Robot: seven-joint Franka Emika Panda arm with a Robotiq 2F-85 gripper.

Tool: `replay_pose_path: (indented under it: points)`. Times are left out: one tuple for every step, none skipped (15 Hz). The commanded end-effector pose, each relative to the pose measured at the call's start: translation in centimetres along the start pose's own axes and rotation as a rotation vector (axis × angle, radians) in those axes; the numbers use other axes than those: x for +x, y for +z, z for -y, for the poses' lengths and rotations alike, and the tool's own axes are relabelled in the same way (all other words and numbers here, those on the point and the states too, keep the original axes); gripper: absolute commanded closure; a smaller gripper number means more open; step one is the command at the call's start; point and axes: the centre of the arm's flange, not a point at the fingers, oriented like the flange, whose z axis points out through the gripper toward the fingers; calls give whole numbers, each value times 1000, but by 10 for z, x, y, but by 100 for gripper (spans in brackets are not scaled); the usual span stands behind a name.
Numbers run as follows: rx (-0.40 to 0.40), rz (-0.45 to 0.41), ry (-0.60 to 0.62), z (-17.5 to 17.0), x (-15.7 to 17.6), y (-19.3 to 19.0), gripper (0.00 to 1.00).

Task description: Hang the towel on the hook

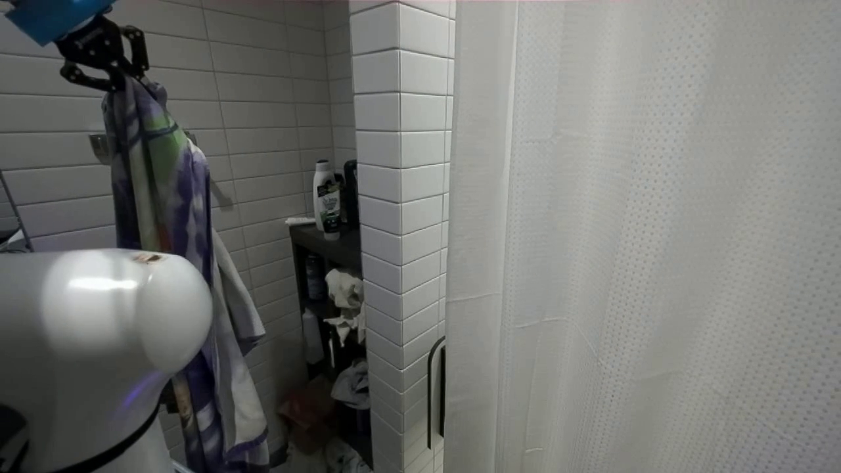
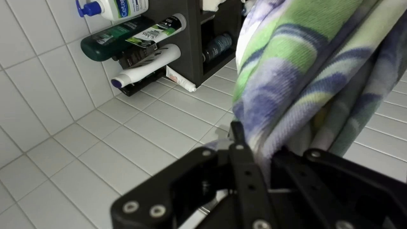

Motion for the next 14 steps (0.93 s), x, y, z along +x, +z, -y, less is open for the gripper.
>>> replay_pose_path:
  points:
    - [19,-40,-31,-7,21,16,98]
    - [23,-44,-41,-6,28,22,98]
    - [33,-49,-51,-4,34,28,98]
    - [40,-51,-66,-1,40,33,98]
    - [44,-53,-76,1,45,36,98]
    - [49,-55,-87,3,49,39,98]
    - [53,-57,-99,5,54,42,98]
    - [56,-60,-109,6,59,42,98]
    - [55,-61,-120,7,63,41,98]
    - [55,-64,-129,7,67,40,98]
    - [54,-69,-136,8,70,38,98]
    - [51,-75,-144,8,74,35,98]
    - [51,-81,-151,8,77,32,98]
    - [50,-86,-159,9,80,30,98]
